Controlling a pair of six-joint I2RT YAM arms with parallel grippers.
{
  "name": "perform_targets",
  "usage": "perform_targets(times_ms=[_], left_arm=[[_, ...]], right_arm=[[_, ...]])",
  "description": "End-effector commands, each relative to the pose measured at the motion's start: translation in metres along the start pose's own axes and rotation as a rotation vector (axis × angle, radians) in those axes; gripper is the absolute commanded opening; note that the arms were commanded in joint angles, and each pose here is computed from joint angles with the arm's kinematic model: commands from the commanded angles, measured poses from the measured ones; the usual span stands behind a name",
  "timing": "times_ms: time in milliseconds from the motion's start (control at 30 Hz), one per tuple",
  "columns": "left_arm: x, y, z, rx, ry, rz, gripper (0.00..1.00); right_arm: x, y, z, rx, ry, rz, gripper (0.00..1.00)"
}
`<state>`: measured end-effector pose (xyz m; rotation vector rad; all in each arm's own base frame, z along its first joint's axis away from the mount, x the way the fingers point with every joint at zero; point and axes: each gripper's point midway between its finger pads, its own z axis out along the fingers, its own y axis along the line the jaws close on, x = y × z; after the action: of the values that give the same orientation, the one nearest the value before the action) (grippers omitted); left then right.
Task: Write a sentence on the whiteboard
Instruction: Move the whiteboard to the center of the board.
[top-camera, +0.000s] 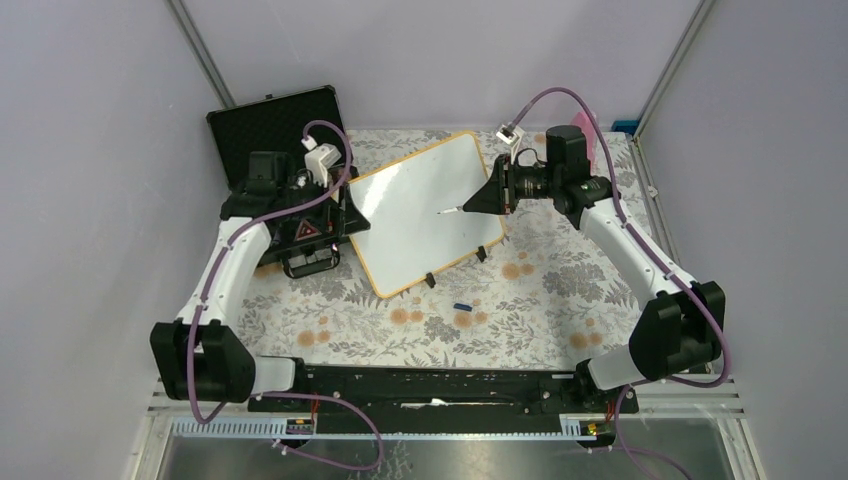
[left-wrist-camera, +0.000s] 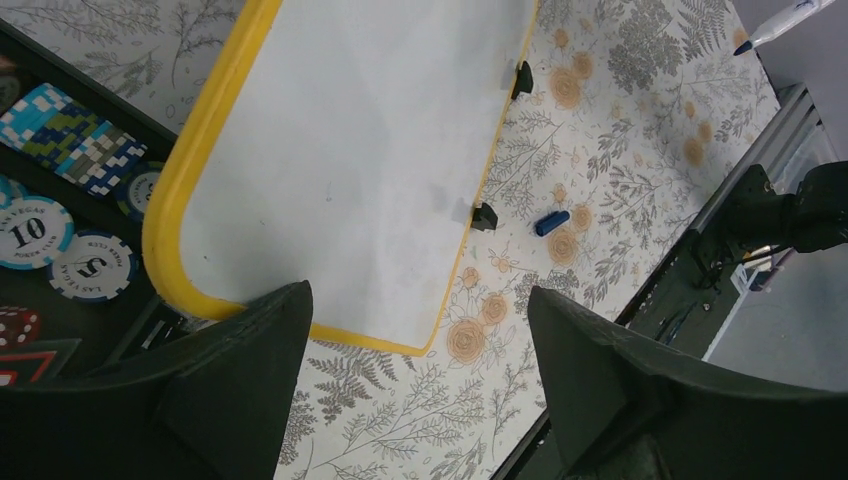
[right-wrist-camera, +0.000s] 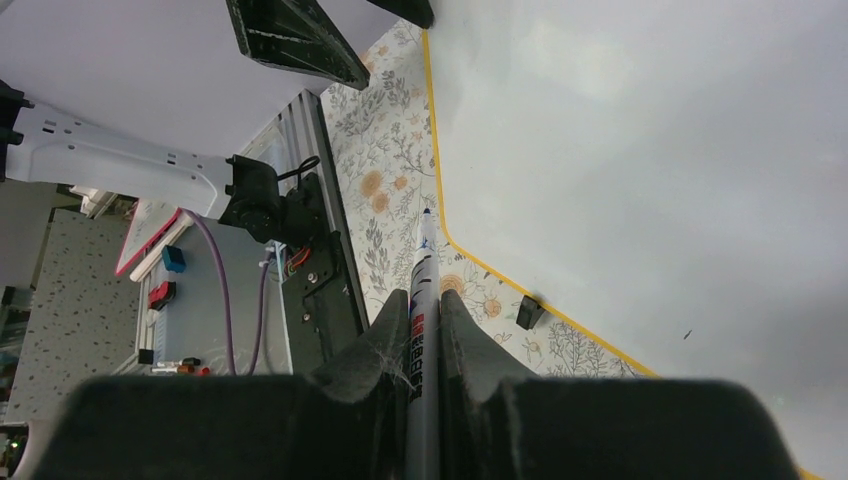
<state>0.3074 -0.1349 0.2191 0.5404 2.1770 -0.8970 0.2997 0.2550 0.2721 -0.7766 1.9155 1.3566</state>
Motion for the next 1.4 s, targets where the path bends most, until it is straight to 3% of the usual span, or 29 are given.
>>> perform_targets(times_ms=[0,300,767,1367], left_arm=[[-0.029,-0.008,-0.026,-0.063,-0.089,0.064,0.85],[-0.018,0.035,-0.068,-0.181,-0.121,-0.036,0.81],[-0.014,0.049,-0.048,-0.107,-0.103,-0.007,0.73],[-0.041,0.054,-0.019,0.027,-0.114,0.008,0.38]], right_arm=[[-0.010,0.021,-0.003,-0.044,-0.019,-0.080,0.00],[-0.007,0.030,0.005,-0.060,0.015,-0.112,0.00],[-0.003,0.036,0.028,-0.088,0.072,-0.165,0.00],[-0.010,0.030,0.048,-0.079,0.083,-0.221,0.00]])
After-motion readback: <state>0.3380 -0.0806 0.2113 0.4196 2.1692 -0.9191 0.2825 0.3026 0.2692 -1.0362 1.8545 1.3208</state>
